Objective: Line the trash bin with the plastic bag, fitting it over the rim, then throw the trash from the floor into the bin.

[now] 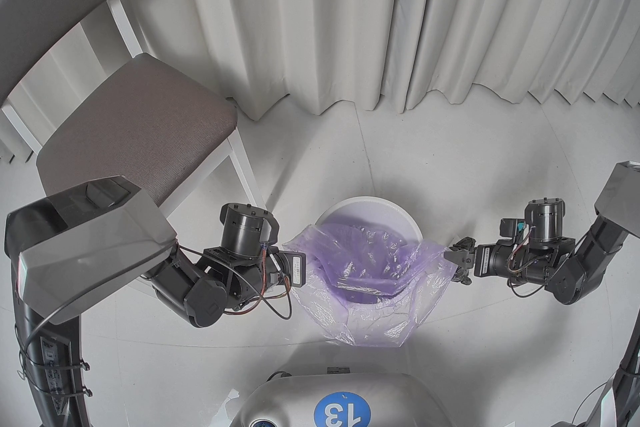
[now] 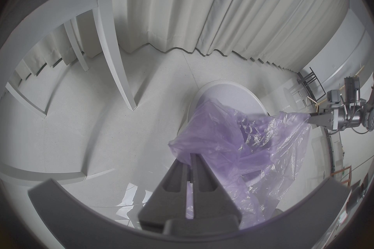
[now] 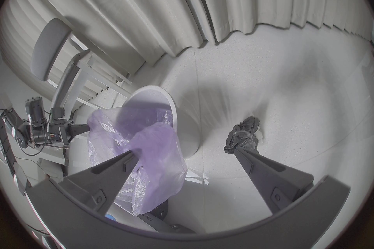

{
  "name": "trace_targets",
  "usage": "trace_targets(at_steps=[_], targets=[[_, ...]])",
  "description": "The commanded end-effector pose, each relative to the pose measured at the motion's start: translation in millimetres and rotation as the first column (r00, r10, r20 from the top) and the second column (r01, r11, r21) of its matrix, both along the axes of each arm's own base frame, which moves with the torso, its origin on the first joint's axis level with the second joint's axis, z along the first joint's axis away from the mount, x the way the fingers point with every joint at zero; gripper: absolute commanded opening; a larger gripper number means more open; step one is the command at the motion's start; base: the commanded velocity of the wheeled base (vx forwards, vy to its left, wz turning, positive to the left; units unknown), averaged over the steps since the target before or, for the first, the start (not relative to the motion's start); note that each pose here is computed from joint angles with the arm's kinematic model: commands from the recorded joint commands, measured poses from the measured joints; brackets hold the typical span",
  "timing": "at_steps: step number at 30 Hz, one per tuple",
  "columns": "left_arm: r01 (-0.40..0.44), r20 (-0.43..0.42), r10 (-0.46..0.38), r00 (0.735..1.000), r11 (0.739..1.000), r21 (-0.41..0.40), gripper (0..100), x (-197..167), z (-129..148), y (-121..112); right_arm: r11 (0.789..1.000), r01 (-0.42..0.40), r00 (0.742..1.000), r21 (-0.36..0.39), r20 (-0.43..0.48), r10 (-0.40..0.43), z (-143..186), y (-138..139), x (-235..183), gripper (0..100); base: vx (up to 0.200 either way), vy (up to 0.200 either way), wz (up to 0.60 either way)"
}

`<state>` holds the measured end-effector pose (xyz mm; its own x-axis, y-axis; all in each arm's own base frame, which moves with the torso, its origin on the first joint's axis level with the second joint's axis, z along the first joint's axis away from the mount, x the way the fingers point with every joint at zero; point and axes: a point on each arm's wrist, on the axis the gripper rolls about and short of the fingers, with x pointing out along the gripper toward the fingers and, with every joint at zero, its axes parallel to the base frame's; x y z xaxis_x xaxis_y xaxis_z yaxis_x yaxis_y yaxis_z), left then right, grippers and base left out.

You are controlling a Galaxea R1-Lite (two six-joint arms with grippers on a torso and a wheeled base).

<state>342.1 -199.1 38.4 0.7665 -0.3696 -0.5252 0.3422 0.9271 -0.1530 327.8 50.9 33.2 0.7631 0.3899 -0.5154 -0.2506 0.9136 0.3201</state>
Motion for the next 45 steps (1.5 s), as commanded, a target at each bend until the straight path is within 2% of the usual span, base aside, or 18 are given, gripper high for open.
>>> trace_targets(at_steps=[1, 5, 9, 10, 15, 21, 29, 33, 41, 45], targets=[[0.000, 0.003, 0.000, 1.000, 1.000, -0.002, 0, 0, 1, 0, 1.000, 0.002, 0.997, 0.001, 0.071, -0.002, 26, -4, -8, 100, 0.000, 0.000, 0.00], [0.010, 0.005, -0.010, 1.000, 1.000, -0.001, 0, -2, 2, -4, 1.000, -0.010, 0.993, 0.002, 0.117, 0.010, 43, -2, -19, 100, 0.000, 0.000, 0.00], [0.022, 0.003, -0.022, 1.000, 1.000, -0.002, 0, -7, 4, -6, 0.999, -0.036, 0.991, 0.003, 0.126, 0.036, 46, 5, -28, 100, 0.000, 0.000, 0.00], [0.020, 0.003, -0.020, 1.000, 1.000, 0.000, 100, -8, 3, -6, 0.999, -0.042, 0.991, 0.001, 0.127, 0.041, 45, 6, -29, 100, 0.000, 0.000, 0.00], [0.009, 0.011, -0.009, 1.000, 1.000, -0.007, 100, -10, 6, 1, 0.999, -0.047, 0.986, 0.000, 0.161, 0.046, 44, 6, -34, 100, 0.000, 0.000, 0.00], [0.001, 0.059, 0.001, 0.998, 0.999, -0.034, 100, -19, 18, 10, 0.999, -0.054, 0.980, -0.005, 0.193, 0.054, 47, 6, -40, 100, 0.000, 0.000, 0.00], [0.007, 0.081, -0.003, 0.997, 0.999, -0.044, 100, -25, 30, 13, 0.998, -0.067, 0.976, -0.009, 0.208, 0.067, 56, 8, -48, 100, 0.000, 0.000, 0.00], [0.009, 0.122, -0.001, 0.993, 0.998, -0.068, 100, -29, 48, 15, 0.993, -0.092, 0.967, -0.071, 0.232, 0.107, 67, 10, -39, 100, 0.000, 0.000, 0.00], [0.024, 0.197, -0.002, 0.980, 0.994, -0.109, 100, -55, 86, 28, 0.988, -0.125, 0.969, -0.086, 0.202, 0.140, 111, 25, -8, 100, 0.000, 0.000, 0.00], [0.027, 0.214, -0.001, 0.977, 0.992, -0.121, 100, -67, 97, 35, 0.987, -0.134, 0.969, -0.088, 0.200, 0.149, 113, 30, 0, 100, 0.000, 0.000, 0.00]])
